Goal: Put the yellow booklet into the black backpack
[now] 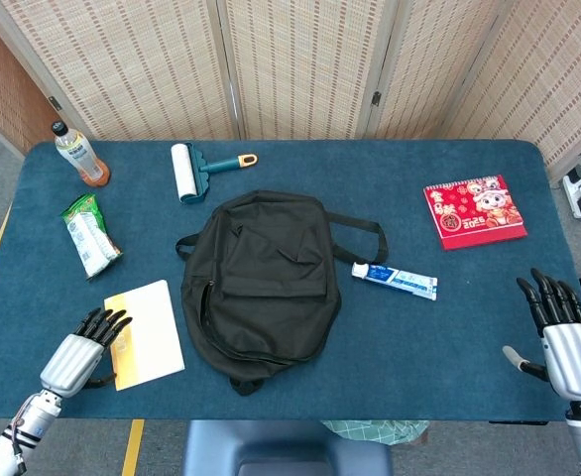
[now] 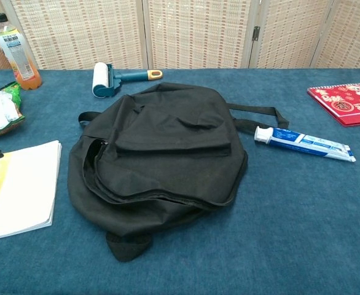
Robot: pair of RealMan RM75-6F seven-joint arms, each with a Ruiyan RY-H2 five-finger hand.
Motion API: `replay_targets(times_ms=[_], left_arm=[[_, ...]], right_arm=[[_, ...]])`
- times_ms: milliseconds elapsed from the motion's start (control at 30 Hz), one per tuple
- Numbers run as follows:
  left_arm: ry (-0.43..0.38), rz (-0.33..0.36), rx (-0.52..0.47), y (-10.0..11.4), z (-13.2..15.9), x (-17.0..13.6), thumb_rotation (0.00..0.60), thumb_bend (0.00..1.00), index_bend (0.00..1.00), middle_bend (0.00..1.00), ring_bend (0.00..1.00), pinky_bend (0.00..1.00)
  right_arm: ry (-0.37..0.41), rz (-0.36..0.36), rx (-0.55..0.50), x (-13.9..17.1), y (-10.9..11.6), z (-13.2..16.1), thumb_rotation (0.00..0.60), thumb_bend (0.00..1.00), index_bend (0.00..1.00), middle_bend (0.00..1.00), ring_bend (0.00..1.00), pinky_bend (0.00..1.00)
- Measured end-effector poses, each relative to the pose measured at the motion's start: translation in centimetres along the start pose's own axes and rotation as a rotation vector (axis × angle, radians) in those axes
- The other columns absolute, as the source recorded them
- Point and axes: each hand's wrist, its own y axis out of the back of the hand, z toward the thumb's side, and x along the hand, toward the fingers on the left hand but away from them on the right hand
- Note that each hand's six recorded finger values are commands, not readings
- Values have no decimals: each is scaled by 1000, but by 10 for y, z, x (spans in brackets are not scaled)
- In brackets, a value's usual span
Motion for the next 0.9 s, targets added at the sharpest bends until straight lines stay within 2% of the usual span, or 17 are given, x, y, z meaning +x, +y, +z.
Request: replay_targets(times_ms=[567, 900], left_arm=[[29, -13, -10, -5, -13, -6, 600, 219, 0, 78, 69, 2], [0, -39, -30, -12, -6, 2, 600, 216, 0, 78, 69, 2]], right_arm=[[0, 7, 0, 1, -1, 2, 600, 93, 0, 7, 0, 66], [2, 6, 0, 2, -1, 3, 600, 92, 0, 6, 0, 66]])
